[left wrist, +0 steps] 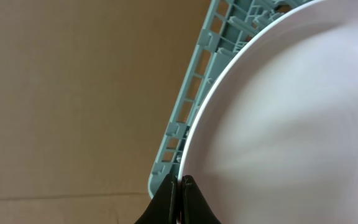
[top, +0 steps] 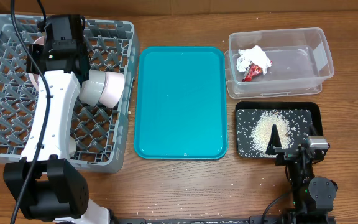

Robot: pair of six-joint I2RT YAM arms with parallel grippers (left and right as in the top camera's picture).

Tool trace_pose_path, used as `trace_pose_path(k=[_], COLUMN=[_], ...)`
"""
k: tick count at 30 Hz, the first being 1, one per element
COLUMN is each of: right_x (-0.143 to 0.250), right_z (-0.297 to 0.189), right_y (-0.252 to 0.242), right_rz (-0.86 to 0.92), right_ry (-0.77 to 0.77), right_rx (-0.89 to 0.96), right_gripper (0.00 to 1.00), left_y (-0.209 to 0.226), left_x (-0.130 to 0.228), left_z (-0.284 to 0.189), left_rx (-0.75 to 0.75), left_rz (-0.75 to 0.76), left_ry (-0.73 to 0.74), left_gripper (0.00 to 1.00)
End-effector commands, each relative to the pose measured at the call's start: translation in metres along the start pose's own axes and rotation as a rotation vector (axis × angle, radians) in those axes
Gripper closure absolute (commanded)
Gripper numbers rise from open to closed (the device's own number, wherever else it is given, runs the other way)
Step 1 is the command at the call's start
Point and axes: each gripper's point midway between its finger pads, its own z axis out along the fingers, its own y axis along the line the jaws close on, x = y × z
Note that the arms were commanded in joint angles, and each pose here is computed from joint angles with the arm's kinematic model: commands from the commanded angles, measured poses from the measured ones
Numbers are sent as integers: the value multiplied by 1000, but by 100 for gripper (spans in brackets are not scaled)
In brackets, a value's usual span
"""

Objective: Sort waste into correct bins and load items into the dishwasher

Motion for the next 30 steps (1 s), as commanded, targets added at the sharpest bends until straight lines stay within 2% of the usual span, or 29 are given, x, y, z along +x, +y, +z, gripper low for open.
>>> trace_pose_path(k=[1, 6, 11, 28, 30], right_x=[1, 1, 1, 1, 1], right_z=[0, 0, 0, 0, 0], right_y=[1, 1, 1, 1, 1], right_rz=[-4, -4, -4, -4, -4], right_ry=[-7, -7, -7, -7, -7], right_rx=[-3, -3, -3, -3, -3], right_gripper=[0, 0, 0, 0, 0], left_y=[7, 8, 0, -5, -6], left_x=[2, -1, 0, 1, 1], left_z=[4, 6, 15, 21, 21], left_rx=[-51, -49, 26, 75, 76], left_rz=[5, -21, -37, -49, -49], left_ry=[17, 5, 0, -4, -4], left_gripper=[96, 96, 96, 96, 93])
